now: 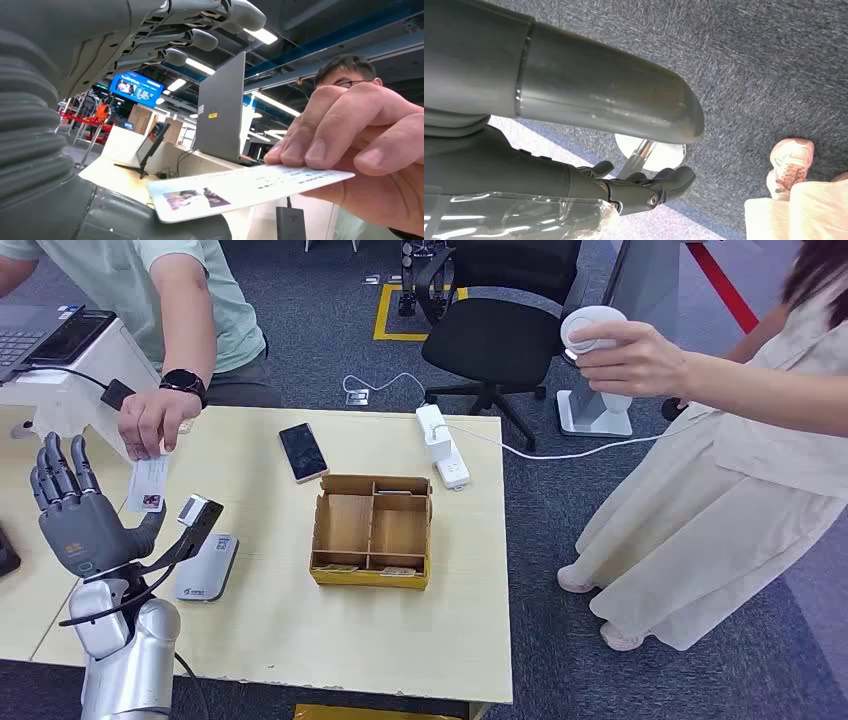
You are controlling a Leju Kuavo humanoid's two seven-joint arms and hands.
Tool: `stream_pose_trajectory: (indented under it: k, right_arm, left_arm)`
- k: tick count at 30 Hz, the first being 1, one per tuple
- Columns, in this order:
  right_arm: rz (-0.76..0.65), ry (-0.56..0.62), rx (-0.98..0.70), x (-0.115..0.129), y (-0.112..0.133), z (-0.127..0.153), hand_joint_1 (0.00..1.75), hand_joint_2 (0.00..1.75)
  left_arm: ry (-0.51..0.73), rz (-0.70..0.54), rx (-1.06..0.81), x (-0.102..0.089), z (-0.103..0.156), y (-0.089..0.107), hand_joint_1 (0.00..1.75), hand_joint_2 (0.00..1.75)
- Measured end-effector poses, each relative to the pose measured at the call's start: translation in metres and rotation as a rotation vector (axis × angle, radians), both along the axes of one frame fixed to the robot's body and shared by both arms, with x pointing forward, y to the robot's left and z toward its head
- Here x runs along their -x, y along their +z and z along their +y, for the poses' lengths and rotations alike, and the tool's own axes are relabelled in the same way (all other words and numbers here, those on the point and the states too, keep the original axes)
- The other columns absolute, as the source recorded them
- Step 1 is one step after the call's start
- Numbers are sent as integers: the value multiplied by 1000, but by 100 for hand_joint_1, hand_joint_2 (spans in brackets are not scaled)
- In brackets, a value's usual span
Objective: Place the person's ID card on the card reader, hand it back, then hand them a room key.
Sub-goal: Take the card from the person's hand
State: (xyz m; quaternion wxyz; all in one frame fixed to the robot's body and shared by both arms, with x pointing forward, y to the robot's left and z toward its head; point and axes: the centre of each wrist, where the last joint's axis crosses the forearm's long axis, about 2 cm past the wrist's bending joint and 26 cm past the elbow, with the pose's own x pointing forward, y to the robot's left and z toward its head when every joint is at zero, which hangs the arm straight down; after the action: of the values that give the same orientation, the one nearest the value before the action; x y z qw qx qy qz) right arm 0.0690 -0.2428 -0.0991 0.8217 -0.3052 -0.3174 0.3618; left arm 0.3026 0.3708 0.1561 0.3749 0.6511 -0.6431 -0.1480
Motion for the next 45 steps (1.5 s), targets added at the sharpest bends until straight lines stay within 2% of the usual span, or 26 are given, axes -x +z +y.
stream_pose_trajectory:
  k: [10,11,14,15,16,45]
  right_arm:
    - [1,1,1,0,0,0,0,0]
    - [1,1,1,0,0,0,0,0]
    - [1,1,1,0,0,0,0,0]
    - [1,1,0,0,0,0,0,0]
    - [0,1,0,0,0,0,0,0]
    - [-6,-1,-7,0,0,0,0,0]
  left_arm:
    - [-14,-22,22,-3,-1,2,0,175]
    - [-17,-23,24,-3,-2,2,8,175]
    - [-21,-27,32,-3,-3,2,134,175]
    - [-23,-29,33,-3,-3,2,169,175]
    - [-26,-31,34,-3,-3,2,175,175]
    - [-83,-72,62,-4,-7,2,175,175]
